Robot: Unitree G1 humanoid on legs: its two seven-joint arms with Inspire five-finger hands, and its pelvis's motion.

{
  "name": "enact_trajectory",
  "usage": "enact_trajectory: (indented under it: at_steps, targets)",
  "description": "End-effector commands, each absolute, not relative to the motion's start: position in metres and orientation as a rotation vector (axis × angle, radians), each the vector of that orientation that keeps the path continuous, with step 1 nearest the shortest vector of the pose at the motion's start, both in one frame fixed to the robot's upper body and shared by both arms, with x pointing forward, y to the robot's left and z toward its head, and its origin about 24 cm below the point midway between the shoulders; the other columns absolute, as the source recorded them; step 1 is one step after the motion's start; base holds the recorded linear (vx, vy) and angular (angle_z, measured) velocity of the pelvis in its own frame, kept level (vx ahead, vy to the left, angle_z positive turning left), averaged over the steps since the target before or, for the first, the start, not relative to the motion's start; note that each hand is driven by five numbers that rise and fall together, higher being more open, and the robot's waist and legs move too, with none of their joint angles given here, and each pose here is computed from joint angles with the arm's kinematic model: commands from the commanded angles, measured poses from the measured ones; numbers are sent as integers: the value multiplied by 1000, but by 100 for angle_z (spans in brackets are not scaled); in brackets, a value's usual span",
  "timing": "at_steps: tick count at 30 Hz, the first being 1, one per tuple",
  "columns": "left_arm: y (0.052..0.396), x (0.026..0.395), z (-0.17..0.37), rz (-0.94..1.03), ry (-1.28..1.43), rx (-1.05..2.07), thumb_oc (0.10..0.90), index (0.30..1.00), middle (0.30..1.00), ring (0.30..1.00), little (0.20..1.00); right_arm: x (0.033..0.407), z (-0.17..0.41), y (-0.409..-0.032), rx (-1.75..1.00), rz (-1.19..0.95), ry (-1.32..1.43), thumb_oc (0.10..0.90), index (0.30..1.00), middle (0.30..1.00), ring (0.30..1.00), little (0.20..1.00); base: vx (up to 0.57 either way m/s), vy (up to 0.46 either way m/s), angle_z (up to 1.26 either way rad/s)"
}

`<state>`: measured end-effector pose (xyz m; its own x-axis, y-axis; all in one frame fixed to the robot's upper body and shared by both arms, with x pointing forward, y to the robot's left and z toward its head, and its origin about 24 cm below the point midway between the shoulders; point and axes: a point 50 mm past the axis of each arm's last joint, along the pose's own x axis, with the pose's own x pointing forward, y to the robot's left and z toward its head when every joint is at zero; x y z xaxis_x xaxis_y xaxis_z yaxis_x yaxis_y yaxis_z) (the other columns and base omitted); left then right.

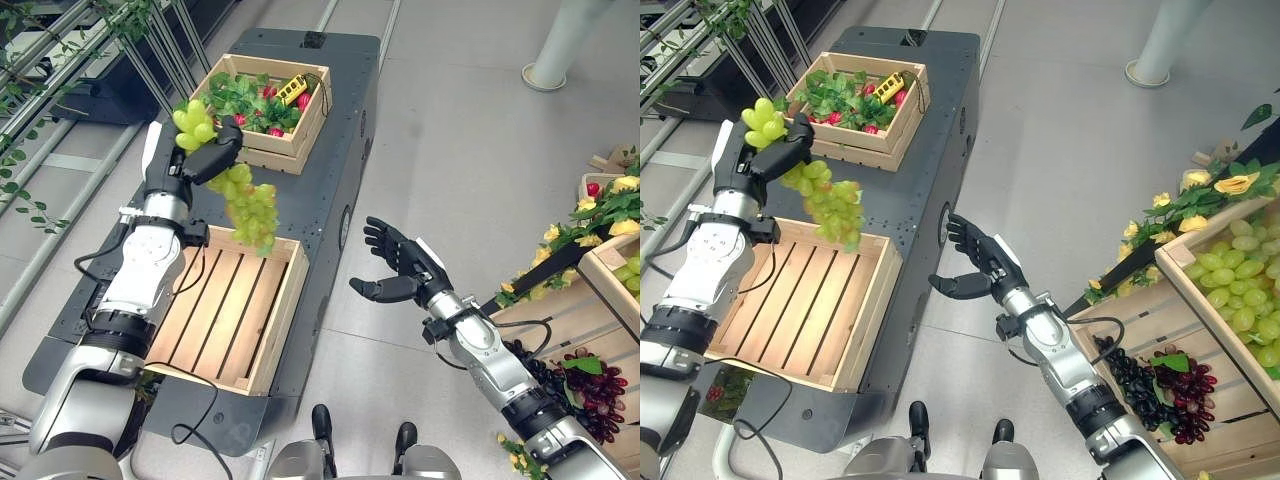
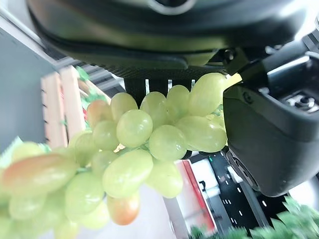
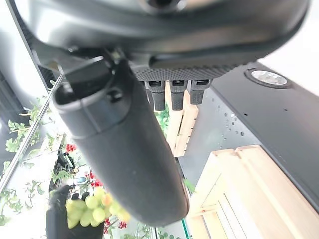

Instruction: Pick up the fruits from the basket on one side to the basket on the other side

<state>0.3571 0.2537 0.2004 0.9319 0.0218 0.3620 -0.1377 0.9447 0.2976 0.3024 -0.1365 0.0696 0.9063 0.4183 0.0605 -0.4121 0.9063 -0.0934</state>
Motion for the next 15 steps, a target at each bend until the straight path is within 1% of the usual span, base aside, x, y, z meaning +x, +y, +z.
enact_trajectory:
  at_steps: [1, 5, 6, 11, 15]
  targets:
    - [237, 359, 291, 18, -658, 382, 400, 300, 300, 300, 300, 308, 108, -103, 28, 490, -250, 800, 900, 900, 900, 900, 6, -76, 7]
    - [218, 362, 297, -79, -649, 415, 400, 300, 300, 300, 300, 317, 125, -95, 40, 500, -268, 800, 900, 900, 900, 900, 2, -85, 6]
    - [209, 364, 303, -120, -654, 415, 400, 300, 300, 300, 300, 322, 132, -90, 68, 520, -253, 800, 900, 900, 900, 900, -12, -88, 4]
    - [196, 366, 313, -173, -662, 404, 400, 300, 300, 300, 300, 329, 138, -83, 82, 527, -238, 800, 900, 900, 900, 900, -13, -59, 3]
    - [170, 368, 324, -274, -665, 391, 400, 300, 300, 300, 300, 338, 143, -71, 146, 520, -208, 800, 900, 900, 900, 900, -13, -54, 2]
